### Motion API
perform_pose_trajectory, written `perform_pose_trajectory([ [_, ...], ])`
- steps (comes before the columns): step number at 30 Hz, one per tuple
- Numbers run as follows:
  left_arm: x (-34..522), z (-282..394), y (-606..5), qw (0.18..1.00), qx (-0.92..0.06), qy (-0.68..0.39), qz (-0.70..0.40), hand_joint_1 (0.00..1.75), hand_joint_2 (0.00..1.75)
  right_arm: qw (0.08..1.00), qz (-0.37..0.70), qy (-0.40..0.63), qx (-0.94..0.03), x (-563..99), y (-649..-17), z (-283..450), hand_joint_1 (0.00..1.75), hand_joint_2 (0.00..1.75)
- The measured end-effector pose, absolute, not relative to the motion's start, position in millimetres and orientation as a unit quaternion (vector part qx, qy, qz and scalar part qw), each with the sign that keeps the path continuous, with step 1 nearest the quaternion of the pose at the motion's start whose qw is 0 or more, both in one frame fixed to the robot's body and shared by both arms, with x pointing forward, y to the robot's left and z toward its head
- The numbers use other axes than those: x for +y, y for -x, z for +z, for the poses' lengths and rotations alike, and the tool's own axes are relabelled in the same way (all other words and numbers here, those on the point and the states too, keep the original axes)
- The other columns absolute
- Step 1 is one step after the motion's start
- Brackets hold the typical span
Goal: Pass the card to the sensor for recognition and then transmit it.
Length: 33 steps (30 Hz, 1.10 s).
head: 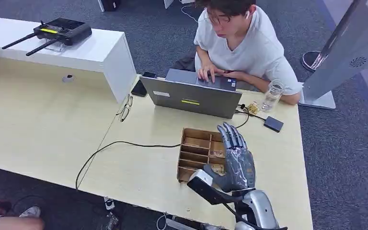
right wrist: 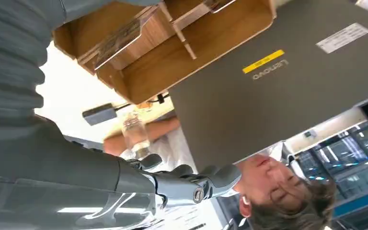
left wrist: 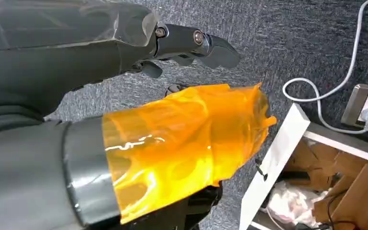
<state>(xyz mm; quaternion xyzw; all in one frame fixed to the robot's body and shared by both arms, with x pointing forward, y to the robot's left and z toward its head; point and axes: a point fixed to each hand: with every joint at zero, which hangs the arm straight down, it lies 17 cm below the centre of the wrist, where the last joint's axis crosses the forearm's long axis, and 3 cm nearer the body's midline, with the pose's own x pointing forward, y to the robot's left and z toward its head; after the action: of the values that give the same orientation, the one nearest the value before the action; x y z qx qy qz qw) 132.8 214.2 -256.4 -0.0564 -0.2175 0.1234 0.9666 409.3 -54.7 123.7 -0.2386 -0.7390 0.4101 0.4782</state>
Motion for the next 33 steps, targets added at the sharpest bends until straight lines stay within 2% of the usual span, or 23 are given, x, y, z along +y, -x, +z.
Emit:
perform_pose_trajectory([
  [14, 211, -256, -131, 0.970, -0.215, 0.066, 0.095, 0.00, 0.00, 0.456, 0.439, 0.249, -0.733, -52, -409, 115, 0.00, 1.75],
  [16, 210, -255, -134, 0.969, -0.218, 0.067, 0.091, 0.00, 0.00, 0.433, 0.450, 0.226, -0.747, -51, -429, 125, 0.00, 1.75],
  [20, 205, -254, -137, 0.969, -0.221, 0.071, 0.082, 0.00, 0.00, 0.412, 0.467, 0.248, -0.742, -67, -466, 136, 0.00, 1.75],
  [33, 194, -253, -135, 0.971, -0.215, 0.088, 0.062, 0.00, 0.00, 0.418, 0.487, 0.283, -0.713, -84, -488, 125, 0.00, 1.75],
])
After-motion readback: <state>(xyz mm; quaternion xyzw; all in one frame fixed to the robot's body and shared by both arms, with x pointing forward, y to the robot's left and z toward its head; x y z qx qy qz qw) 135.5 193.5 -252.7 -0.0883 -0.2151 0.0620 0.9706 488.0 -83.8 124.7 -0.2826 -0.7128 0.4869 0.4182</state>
